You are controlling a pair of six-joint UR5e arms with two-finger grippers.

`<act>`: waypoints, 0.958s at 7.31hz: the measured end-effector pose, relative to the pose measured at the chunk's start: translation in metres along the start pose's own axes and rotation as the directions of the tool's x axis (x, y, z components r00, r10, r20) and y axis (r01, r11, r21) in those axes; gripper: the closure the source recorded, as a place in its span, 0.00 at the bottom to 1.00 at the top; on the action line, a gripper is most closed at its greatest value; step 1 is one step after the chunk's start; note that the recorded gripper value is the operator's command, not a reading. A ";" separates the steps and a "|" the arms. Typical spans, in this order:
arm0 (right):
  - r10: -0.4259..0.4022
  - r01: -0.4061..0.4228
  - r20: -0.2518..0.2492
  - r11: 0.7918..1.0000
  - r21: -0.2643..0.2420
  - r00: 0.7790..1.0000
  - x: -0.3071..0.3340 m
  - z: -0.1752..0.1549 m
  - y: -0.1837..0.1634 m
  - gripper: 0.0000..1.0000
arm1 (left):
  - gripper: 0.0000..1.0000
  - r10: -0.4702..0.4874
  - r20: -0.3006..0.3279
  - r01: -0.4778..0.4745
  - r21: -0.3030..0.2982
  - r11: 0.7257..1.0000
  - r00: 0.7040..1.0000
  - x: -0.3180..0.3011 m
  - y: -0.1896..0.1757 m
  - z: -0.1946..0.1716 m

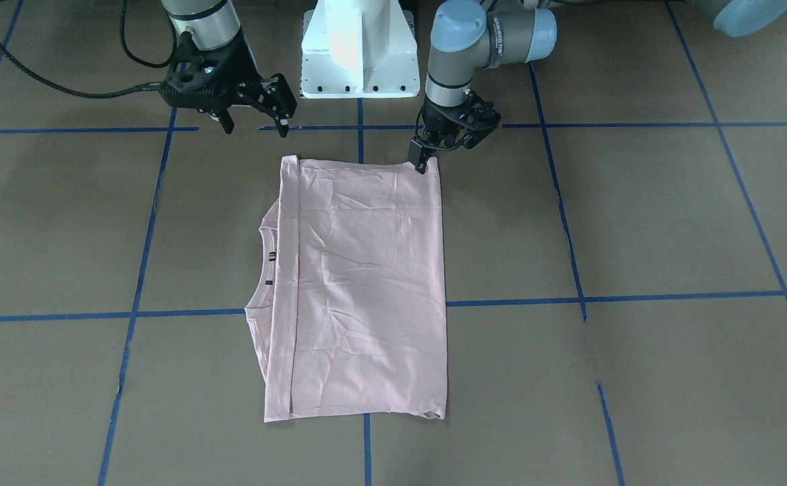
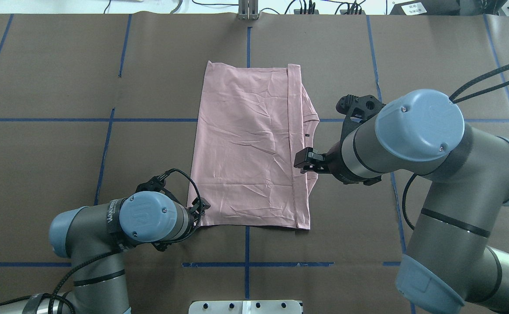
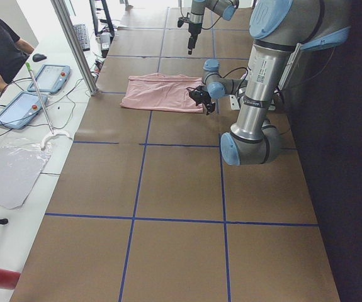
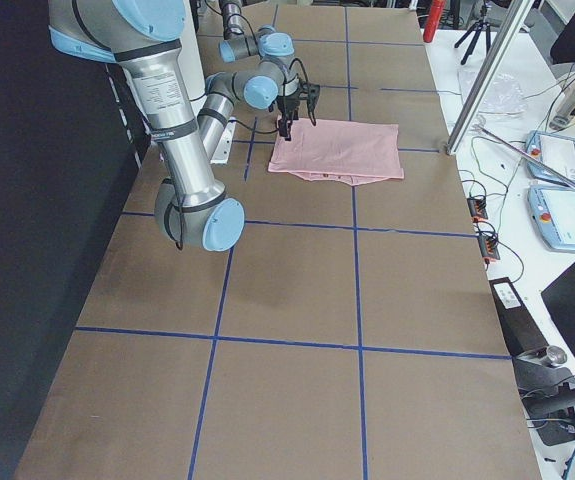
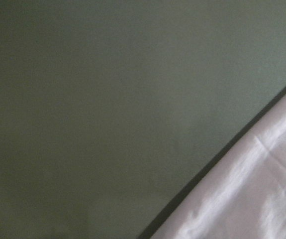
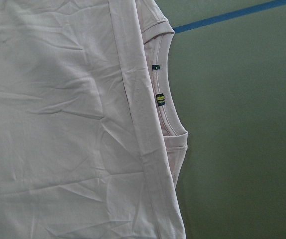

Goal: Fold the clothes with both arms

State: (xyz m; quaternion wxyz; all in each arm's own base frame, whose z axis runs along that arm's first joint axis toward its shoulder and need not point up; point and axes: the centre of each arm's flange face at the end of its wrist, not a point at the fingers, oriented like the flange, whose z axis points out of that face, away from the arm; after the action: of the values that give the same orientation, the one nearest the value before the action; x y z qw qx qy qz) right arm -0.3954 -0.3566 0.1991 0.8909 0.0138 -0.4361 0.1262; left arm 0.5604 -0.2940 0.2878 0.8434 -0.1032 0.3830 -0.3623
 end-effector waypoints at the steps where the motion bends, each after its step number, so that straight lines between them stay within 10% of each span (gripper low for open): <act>1: 0.001 -0.001 0.000 1.000 0.001 1.000 0.001 0.000 0.000 0.00 | 0.26 0.001 0.000 -0.001 0.002 1.000 1.000 0.000 0.001 0.000; 4: 0.001 -0.001 0.000 1.000 0.002 1.000 0.002 -0.001 -0.001 0.00 | 0.43 -0.004 -0.003 0.004 0.014 1.000 1.000 0.002 0.001 0.001; 7: 0.002 -0.002 0.002 1.000 0.004 1.000 0.002 -0.002 -0.001 0.00 | 1.00 -0.004 -0.012 0.005 0.028 1.000 1.000 0.003 0.000 0.002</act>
State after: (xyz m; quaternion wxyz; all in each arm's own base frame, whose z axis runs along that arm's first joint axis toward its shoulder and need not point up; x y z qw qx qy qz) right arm -0.3920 -0.3568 0.1994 0.8904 0.0153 -0.4366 0.1278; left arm 0.5632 -0.2969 0.2874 0.8417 -0.0900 0.3825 -0.3702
